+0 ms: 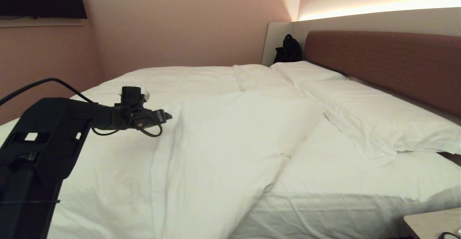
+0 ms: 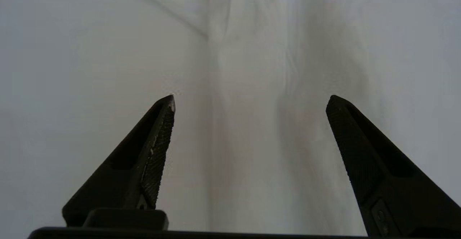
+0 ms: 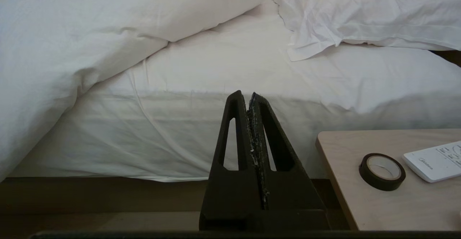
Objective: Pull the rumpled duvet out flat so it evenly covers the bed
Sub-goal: Flatten the corners of the folded blanket
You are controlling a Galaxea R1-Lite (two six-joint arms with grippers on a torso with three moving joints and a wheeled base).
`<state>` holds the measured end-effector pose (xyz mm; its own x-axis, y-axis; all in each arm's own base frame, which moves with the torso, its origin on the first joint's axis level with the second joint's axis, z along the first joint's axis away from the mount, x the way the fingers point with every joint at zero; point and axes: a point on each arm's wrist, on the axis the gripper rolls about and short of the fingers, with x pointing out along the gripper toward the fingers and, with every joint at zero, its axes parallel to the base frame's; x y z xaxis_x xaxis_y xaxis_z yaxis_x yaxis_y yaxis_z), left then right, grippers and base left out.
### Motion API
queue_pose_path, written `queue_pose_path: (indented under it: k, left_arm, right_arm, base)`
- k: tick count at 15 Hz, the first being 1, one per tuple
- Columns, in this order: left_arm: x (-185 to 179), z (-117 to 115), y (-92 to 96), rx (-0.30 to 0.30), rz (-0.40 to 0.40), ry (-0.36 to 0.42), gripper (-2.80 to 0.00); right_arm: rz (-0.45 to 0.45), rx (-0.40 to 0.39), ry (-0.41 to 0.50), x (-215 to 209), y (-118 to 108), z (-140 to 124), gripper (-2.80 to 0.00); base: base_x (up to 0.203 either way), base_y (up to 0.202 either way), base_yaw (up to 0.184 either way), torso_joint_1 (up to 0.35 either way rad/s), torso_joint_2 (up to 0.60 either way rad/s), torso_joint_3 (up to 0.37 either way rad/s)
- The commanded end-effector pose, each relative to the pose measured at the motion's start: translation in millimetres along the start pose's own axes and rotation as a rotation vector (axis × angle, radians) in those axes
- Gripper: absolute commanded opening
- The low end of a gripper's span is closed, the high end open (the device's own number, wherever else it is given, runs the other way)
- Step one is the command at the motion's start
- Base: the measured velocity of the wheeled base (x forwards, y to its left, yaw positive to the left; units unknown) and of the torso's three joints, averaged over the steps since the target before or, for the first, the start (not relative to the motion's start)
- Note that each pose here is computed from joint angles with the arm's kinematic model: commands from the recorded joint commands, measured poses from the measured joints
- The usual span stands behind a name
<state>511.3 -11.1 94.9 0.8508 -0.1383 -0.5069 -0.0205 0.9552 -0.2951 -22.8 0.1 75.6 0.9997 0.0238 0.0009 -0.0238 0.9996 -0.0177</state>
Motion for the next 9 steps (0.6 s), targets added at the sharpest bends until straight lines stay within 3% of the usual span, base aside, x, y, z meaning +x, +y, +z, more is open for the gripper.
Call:
queue_pose_path:
  k: [1, 4, 9]
  left_arm:
    - [9, -9, 6.0, -0.004, 0.011, 0.023, 0.0]
    - [19, -20, 8.3, 0.014, 0.015, 0.05, 0.0]
    - [25, -33, -18.3, 0.048, -0.036, 0.079, 0.0]
  right_arm:
    - [0.001, -0.001, 0.001, 0, 0, 0, -2.8]
    - [0.001, -0.001, 0.001, 0, 0, 0, -2.8]
    - [0.001, -0.001, 0.001, 0, 0, 0, -2.8]
  base:
    - [0.0, 0.0, 0.0, 0.0, 0.0, 0.0]
    - [0.0, 0.0, 0.0, 0.0, 0.0, 0.0]
    - [0.0, 0.0, 0.0, 0.0, 0.0, 0.0]
